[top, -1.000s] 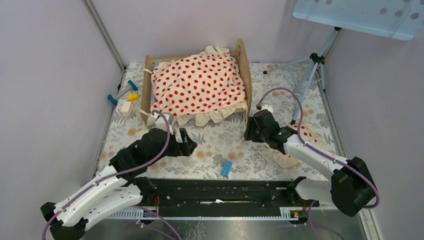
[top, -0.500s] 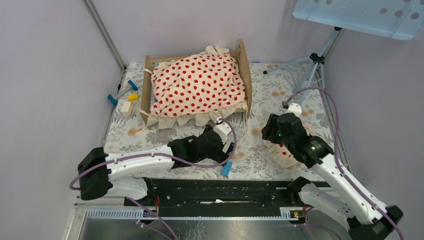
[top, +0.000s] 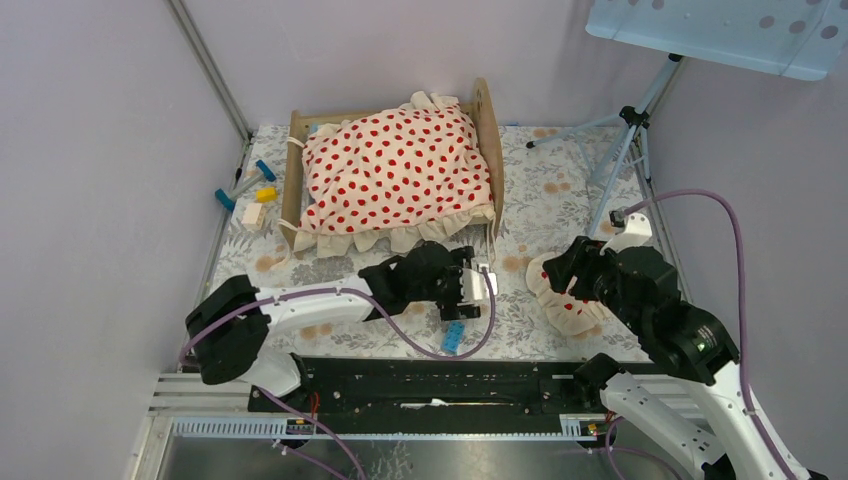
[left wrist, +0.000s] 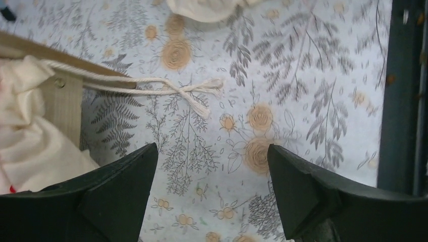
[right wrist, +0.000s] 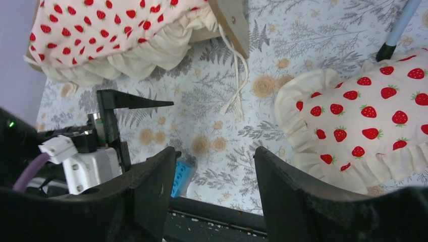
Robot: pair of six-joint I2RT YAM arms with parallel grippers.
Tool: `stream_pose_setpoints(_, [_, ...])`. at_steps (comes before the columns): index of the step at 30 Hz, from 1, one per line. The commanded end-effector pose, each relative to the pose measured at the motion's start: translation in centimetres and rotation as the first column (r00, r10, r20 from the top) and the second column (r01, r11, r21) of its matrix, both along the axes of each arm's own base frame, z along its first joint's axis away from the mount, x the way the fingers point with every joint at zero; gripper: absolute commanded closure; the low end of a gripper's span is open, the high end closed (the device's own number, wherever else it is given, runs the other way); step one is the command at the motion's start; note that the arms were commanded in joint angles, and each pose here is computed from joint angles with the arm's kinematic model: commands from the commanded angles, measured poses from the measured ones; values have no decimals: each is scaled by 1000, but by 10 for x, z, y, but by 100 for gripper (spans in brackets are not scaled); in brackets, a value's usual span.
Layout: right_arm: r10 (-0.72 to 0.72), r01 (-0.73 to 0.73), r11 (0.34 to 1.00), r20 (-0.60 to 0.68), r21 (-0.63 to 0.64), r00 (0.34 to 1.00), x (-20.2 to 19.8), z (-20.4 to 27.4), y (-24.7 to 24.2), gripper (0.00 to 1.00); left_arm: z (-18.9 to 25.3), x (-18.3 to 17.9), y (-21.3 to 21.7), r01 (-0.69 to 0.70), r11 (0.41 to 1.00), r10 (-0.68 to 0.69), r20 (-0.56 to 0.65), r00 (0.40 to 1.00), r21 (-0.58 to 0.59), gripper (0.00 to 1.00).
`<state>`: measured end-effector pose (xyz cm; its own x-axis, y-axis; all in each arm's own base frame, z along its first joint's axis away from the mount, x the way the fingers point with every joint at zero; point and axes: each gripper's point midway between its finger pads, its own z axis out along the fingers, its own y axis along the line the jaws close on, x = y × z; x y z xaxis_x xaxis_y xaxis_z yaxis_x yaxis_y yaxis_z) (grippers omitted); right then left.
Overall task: Set up the pet bed
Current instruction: Tie the ropes to the bed frame.
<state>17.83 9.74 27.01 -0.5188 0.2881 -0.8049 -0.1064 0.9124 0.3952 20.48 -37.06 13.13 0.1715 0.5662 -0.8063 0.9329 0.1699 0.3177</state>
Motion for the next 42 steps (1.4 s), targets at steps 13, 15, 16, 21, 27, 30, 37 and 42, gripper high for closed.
stream_pose_setpoints(13, [-172,169,977,-13,-130,985,-5,-16,-45,34,-42,38,-32,411,868,-463,153,873,278,23])
stream_pose_setpoints(15, [-170,166,975,-11,-145,985,-1,-16,-43,34,-48,42,-32,426,859,-478,148,866,285,28])
stream_pose_setpoints(16, [-168,165,974,-13,-153,986,1,-16,-42,33,-50,44,-33,433,855,-486,147,861,286,31])
stream_pose_setpoints(21, [-175,175,972,11,-159,984,8,-9,-42,32,-52,50,-40,482,827,-536,149,831,290,34])
stream_pose_setpoints(27, [-190,191,971,20,-144,982,11,-6,-41,32,-45,56,-53,524,805,-579,170,798,280,37])
stream_pose_setpoints(30, [-200,202,970,27,-137,979,12,-5,-42,32,-44,54,-60,564,781,-612,152,776,268,40])
stream_pose_setpoints(37, [-226,231,969,66,-87,972,7,8,-48,34,-59,51,-67,645,701,-675,-11,738,303,46])
stream_pose_setpoints(42, [-238,239,971,160,13,958,-3,29,-56,39,-69,52,-71,655,691,-677,-46,735,304,50])
